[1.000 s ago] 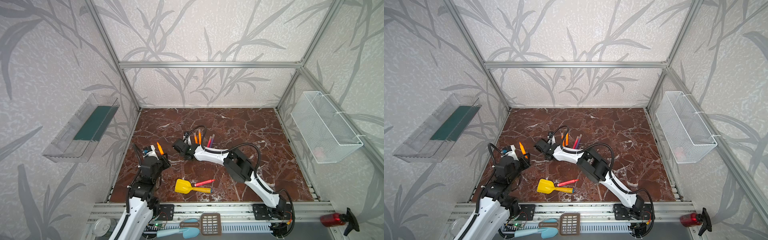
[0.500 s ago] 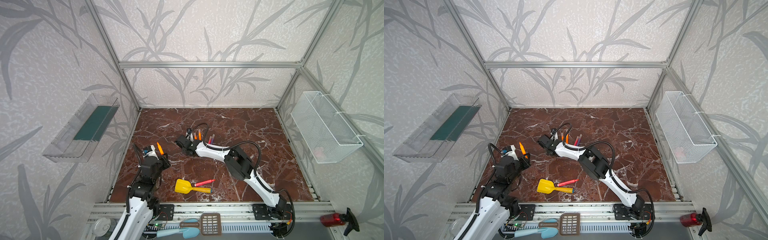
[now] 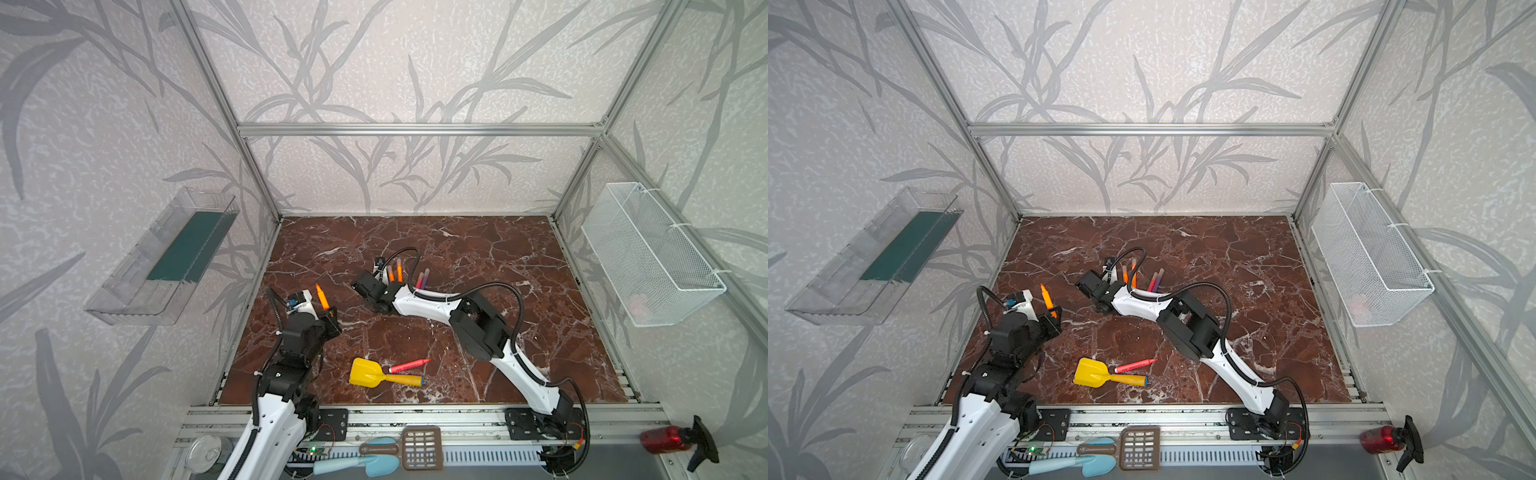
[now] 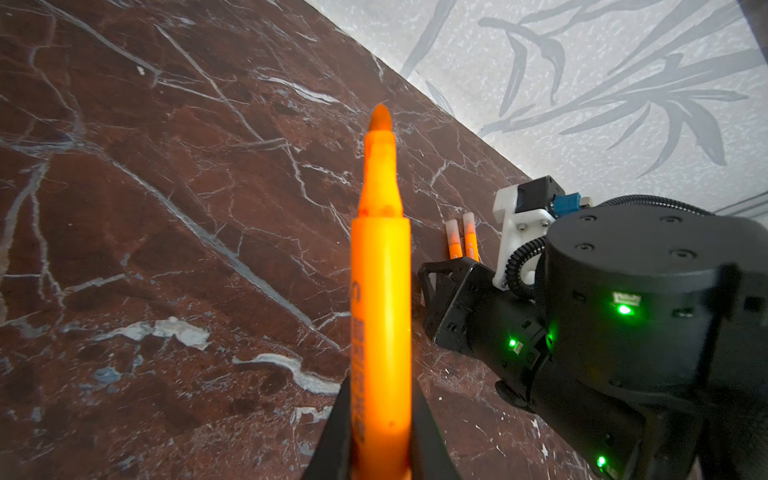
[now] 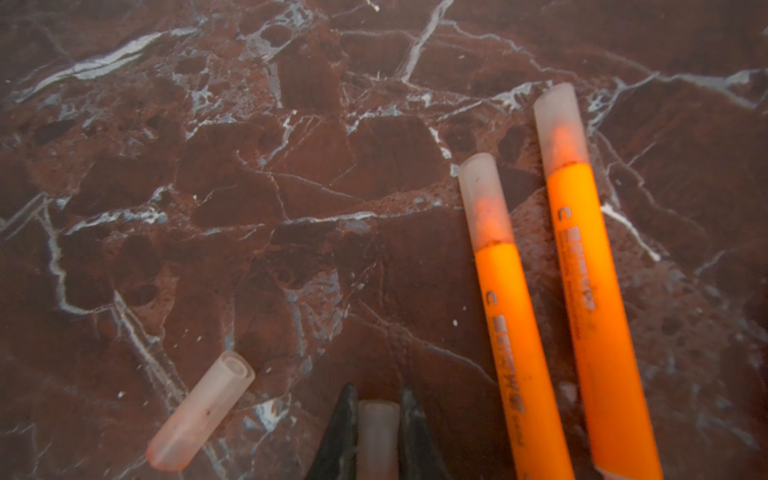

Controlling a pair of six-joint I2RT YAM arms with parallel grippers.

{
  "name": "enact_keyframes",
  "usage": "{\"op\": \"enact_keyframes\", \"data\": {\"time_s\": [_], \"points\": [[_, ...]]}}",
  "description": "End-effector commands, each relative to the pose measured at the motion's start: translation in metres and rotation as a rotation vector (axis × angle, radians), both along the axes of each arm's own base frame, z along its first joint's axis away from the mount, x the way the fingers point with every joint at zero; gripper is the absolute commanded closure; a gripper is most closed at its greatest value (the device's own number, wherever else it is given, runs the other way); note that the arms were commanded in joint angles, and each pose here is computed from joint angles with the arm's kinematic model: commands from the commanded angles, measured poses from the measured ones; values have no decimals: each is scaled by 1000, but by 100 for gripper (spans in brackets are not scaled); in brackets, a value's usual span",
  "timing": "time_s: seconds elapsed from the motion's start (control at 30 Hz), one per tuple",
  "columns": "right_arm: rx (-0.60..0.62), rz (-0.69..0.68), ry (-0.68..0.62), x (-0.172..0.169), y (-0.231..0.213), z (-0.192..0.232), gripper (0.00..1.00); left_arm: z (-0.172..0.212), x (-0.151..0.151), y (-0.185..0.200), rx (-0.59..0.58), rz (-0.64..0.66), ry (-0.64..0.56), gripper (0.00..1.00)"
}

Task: Insert the pens into the pen caps
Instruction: 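Lift the pink cap with the right gripper and carry it toward the left gripper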

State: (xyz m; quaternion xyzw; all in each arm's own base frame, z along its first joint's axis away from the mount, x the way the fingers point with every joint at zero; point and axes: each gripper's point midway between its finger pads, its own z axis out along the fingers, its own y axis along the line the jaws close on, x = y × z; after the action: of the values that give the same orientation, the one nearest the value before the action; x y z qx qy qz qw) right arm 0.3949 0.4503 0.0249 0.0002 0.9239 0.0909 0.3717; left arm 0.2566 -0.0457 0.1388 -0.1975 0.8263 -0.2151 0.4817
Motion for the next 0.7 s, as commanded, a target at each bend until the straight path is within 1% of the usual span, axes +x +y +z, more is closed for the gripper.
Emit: {"op": "enact_keyframes", "data": {"time_s": [0.0, 0.07, 0.23, 0.37, 0.47, 0.6, 0.67], "points": [[36, 5, 12, -12, -17, 15, 93, 14, 0, -22, -32, -131, -73, 100], [79, 2, -31, -17, -29, 44, 94, 24, -3, -36, -72, -211, -127, 100], [195, 9, -135, -40, -67, 104, 97, 54, -15, -64, -167, -363, -241, 100], [284, 7, -220, -66, -110, 146, 99, 67, -25, -87, -196, -471, -284, 100], [343, -12, -289, -83, -146, 172, 100, 69, -30, -109, -175, -531, -304, 100], [382, -55, -342, -99, -199, 190, 100, 66, -38, -149, -122, -640, -313, 100], [402, -82, -344, -104, -225, 189, 100, 63, -41, -171, -96, -687, -320, 100]]}}
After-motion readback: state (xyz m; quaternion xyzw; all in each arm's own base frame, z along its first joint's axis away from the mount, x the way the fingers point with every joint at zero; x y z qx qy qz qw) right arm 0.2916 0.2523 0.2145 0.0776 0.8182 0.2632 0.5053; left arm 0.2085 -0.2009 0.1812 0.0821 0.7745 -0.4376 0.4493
